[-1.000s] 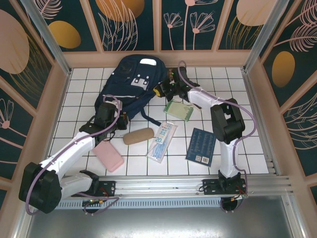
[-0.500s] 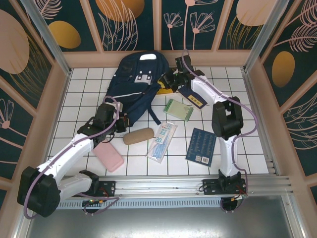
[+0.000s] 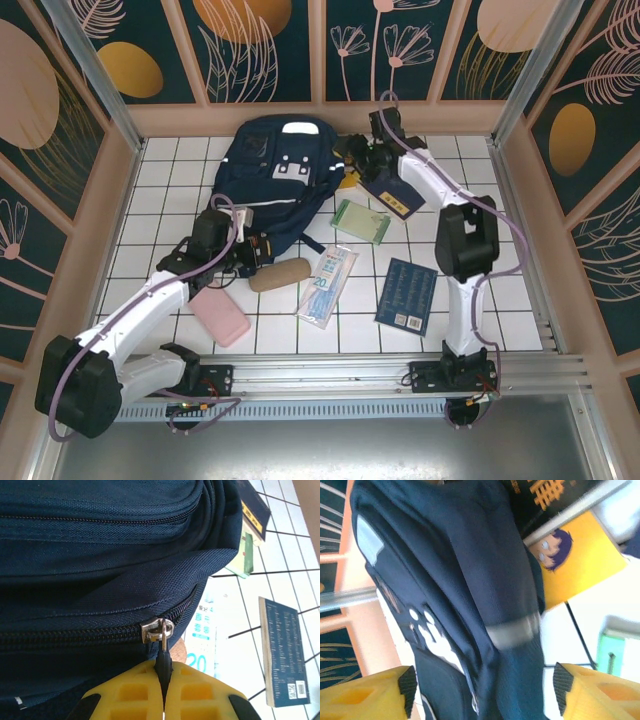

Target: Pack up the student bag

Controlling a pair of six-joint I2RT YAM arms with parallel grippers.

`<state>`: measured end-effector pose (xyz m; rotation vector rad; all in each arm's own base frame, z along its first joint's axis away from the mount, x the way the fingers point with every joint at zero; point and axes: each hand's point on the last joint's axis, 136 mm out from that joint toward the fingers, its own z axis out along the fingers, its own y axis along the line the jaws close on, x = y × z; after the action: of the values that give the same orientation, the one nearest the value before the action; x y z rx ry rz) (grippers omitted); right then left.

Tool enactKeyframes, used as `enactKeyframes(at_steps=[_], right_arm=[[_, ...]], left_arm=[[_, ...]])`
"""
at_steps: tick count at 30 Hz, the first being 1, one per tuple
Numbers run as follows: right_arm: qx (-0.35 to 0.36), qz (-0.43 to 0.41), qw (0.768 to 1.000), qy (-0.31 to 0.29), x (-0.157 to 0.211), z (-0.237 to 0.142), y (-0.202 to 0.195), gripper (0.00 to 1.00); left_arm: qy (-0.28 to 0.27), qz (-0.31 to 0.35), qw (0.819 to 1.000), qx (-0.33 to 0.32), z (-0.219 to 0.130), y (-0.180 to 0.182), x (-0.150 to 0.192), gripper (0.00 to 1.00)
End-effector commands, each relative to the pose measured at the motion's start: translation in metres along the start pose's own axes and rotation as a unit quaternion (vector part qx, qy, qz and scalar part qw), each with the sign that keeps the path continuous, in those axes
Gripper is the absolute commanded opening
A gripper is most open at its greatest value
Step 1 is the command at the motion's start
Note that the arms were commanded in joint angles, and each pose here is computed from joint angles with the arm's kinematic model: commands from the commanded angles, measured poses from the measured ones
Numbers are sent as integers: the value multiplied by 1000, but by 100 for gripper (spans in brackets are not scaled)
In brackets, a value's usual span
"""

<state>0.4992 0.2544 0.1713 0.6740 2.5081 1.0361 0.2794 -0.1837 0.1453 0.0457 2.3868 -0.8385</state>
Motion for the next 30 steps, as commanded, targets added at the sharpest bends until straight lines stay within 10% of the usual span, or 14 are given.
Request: enactKeyframes(at_steps=[1, 12, 22, 30], right_arm=[[-46, -23, 999, -10, 31, -46, 30, 69], [-103, 76, 987, 97, 163, -25, 28, 73], [-102, 67, 984, 129, 192, 17, 44, 76], [-100, 71, 984, 131, 202, 44, 51, 56]], left_arm=[[-31, 12, 997, 68, -4, -33, -25, 0], [-15, 65, 996, 59, 2, -50, -27, 0], [-15, 85, 993, 76, -7, -65, -27, 0], [-20, 95, 992, 80, -14, -75, -31, 0]])
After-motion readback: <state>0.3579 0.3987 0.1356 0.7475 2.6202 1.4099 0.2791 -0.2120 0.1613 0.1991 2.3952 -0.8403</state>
